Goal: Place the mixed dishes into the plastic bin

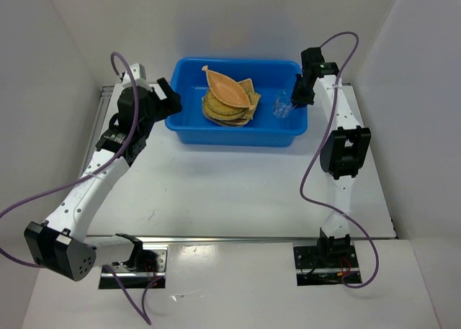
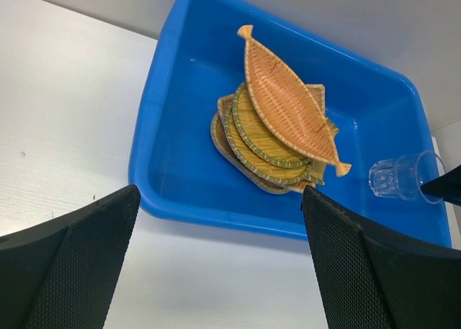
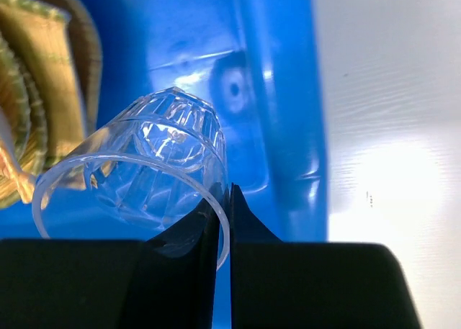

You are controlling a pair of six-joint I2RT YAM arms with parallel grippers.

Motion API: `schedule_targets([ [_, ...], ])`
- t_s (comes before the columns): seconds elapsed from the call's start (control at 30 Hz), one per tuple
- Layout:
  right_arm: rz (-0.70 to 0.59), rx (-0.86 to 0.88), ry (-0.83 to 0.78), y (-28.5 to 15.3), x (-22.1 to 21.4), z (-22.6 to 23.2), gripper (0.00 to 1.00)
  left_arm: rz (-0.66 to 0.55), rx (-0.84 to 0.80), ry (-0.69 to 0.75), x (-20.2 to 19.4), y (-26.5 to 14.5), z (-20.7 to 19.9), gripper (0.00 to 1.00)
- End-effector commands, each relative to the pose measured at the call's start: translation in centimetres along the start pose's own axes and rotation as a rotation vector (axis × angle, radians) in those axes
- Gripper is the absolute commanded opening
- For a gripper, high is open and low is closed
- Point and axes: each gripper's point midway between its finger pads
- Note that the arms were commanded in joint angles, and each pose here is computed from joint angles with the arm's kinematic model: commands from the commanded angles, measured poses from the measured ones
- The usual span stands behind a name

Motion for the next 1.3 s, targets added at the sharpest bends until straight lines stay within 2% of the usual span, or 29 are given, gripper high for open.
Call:
schedule_targets([
  [0.0,-0.014,0.014,0.001,0.9,0.2,0.4,0.0,-0.029,0.002,0.028,1.0,0.3,-0.2,1.0],
  [0.3,0.102,-0.044,-0.011,6.4,-2.4,-0.8,0.0,-0.021,0.005,0.031,0.6,0.9,-0.2,1.0],
  [0.47,0.112,-0.062,-0.038,8.1,-2.8,-0.3,0.02,-0.021,0.005,0.031,0.6,0.9,-0.2,1.0],
  [0.63,0.088,-0.054,-0.046,7.4,-2.0,0.6,0.37,-0.029,0.002,0.028,1.0,0.8,-0.4,1.0],
  [0.7,0.044,-0.026,-0.043,5.6,-0.7,1.3,0.46,-0.021,0.004,0.031,0.7,1.1,-0.3,1.0],
  [0.8,-0.028,0.029,-0.04,2.0,1.3,2.7,0.53,-0.021,0.005,0.031,0.7,1.1,-0.3,1.0],
  [0.87,-0.067,0.065,-0.039,0.0,2.2,3.4,0.55,-0.026,-0.007,0.028,1.0,1.0,-0.6,1.0],
  [1.0,-0.2,0.147,-0.033,-7.2,4.7,4.7,0.55,-0.023,-0.016,0.028,1.2,0.9,-0.8,1.0],
  [1.07,-0.238,0.136,-0.028,-9.4,5.0,4.1,0.56,-0.011,-0.026,0.031,0.9,0.8,-1.0,1.0],
  [1.1,-0.308,0.165,-0.023,-13.1,5.7,4.1,0.58,-0.007,-0.036,0.031,1.0,0.7,-1.2,1.0],
  [1.17,-0.309,0.14,-0.02,-14.0,4.2,2.6,0.63,0.023,-0.074,0.06,0.3,0.5,-1.6,1.0],
  [1.2,-0.375,0.181,-0.015,-15.5,4.8,2.9,0.65,0.055,-0.085,0.067,-0.4,0.4,-1.7,1.0],
  [1.27,-0.414,0.21,0.004,-18.6,1.7,0.8,0.73,0.1,-0.118,0.087,-1.6,-0.2,-1.9,1.0],
])
Point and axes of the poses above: each gripper's point midway between its finger pads, its own y axis out along the fingers, its own z axis along the line the jaws close on, x = y × z, and after that the axes turned 9 degrees about y, right-handed
